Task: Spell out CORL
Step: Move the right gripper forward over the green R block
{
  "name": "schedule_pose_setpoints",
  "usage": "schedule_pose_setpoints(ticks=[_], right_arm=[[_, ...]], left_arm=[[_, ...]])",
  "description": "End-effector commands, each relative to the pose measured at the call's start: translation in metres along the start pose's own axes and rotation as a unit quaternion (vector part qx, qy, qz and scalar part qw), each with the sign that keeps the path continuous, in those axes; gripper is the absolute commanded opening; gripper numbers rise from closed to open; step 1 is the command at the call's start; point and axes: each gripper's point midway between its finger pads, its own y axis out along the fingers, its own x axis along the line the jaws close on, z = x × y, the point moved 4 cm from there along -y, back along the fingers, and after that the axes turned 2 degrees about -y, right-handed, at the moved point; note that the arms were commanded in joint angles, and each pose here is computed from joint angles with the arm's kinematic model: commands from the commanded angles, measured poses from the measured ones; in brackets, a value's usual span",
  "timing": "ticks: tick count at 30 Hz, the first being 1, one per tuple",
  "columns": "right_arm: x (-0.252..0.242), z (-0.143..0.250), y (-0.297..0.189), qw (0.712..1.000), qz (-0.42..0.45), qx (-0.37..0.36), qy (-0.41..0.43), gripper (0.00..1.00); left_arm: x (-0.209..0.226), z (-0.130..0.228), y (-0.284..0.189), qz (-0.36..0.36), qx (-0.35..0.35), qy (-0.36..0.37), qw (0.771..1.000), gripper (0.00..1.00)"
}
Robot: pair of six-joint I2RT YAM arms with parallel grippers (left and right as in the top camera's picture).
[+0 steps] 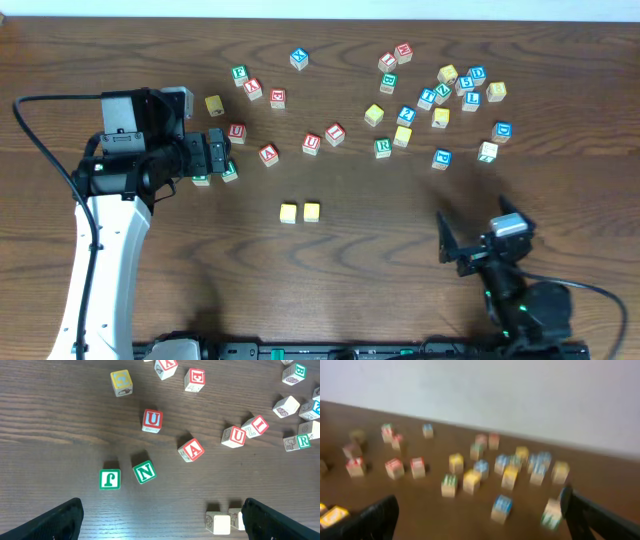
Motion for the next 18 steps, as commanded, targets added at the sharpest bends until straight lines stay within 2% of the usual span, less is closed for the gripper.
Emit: schedule_pose_setpoints(ticks=[1,3,6,7,8,10,12,18], right_arm=[[-0.005,-0.073,-0.009,0.998,-0.004,-0.032,-0.050,0.99],[-0.007,-0.128,-0.002,0.999,-0.030,0.009,-0.028,0.99],[-0.011,-0.167,0.015,0.994,-0.051,0.099,0.023,0.99],[-0.006,-0.183,0.026,0.982,-0.088,0.162,0.039,0.99],[-0.002,-0.188,0.033,0.970,-0.119,0.208,0.048,0.99],[0.003,-0.197,0.046,0.954,-0.151,0.249,0.067,0.99],[-0.002,-0.198,0.065,0.948,-0.147,0.275,0.072,0.99],[0.002,-0.167,0.129,0.920,-0.178,0.325,0.131,0.99]], left_arm=[[0.000,-0.009,-0.007,-0.004,-0.014,0.010,1.000,1.00],[0.000,-0.009,-0.007,-0.004,-0.014,0.010,1.000,1.00],[0.000,-0.009,-0.007,-0.004,-0.014,0.010,1.000,1.00],[0.000,-0.009,-0.007,-0.004,-0.014,0.010,1.000,1.00],[0.000,-0.009,-0.007,-0.004,-0.014,0.010,1.000,1.00],[0.000,-0.009,-0.007,-0.004,-0.014,0.010,1.000,1.00],[0.000,-0.009,-0.007,-0.004,-0.014,0.010,1.000,1.00],[0.000,-0.009,-0.007,-0.004,-0.014,0.010,1.000,1.00]])
